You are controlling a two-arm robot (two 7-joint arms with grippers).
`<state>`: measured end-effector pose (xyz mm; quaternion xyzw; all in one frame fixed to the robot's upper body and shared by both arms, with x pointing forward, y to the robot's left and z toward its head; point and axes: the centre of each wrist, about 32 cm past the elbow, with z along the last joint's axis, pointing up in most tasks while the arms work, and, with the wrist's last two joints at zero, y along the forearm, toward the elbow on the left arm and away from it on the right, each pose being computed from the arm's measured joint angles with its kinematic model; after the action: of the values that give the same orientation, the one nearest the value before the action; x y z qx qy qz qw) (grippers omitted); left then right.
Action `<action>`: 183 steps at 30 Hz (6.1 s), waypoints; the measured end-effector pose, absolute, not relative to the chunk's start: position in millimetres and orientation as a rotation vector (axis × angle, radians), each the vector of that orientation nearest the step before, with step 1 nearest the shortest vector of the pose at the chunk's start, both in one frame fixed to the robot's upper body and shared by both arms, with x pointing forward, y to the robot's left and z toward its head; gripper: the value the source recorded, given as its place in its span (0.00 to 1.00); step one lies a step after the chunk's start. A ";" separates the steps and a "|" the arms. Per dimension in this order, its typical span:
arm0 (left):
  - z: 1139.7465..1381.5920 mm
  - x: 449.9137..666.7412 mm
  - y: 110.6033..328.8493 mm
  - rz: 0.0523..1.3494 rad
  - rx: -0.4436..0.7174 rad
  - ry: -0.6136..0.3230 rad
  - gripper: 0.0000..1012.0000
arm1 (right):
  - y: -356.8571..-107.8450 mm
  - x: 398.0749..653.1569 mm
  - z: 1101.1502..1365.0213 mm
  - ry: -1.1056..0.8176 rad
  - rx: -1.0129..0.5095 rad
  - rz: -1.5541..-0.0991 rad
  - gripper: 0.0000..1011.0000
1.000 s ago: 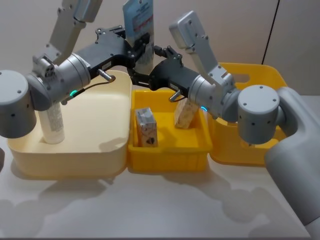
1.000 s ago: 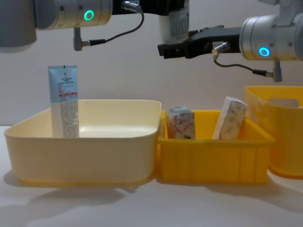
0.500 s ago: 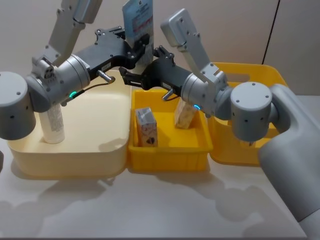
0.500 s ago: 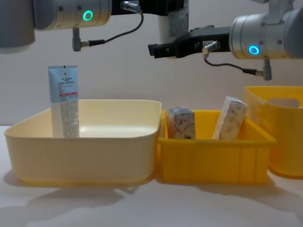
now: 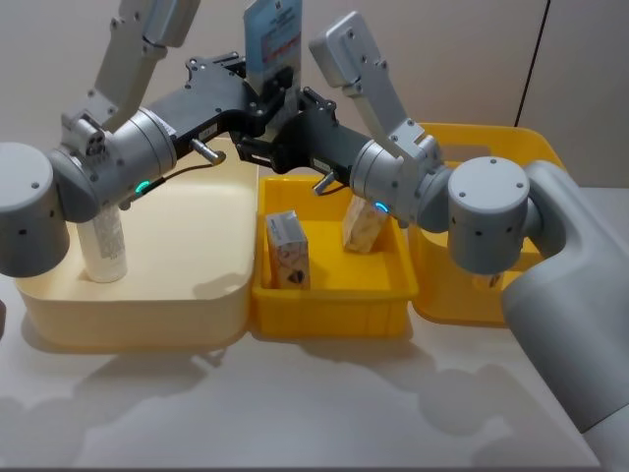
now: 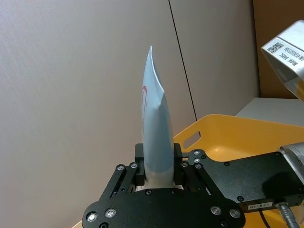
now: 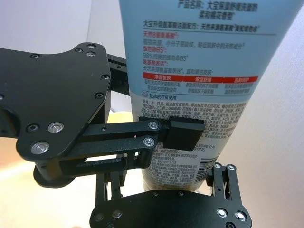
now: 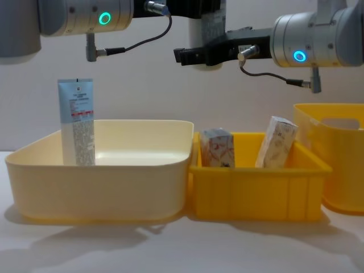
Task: Bimanual collaborative sorting of washing and personal care products
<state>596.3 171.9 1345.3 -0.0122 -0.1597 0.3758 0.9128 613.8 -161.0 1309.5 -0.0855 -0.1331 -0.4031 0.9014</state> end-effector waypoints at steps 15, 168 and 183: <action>1345.1 595.9 172.1 0.776 -0.024 -0.329 0.31 | -159.3 613.9 1310.3 -0.275 -0.175 -0.829 0.66; 1345.1 595.6 171.9 0.775 -0.025 -0.329 0.99 | -349.0 648.8 1408.4 -0.062 -0.473 -1.115 0.66; 1345.1 595.6 171.9 0.775 -0.024 -0.329 0.99 | -363.2 677.2 1422.7 0.132 -0.548 -0.938 0.66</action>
<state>595.6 171.9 1345.1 -0.0119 -0.1598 0.3762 0.9125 677.2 -363.2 1422.7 -0.2603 0.0626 -0.4461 0.8540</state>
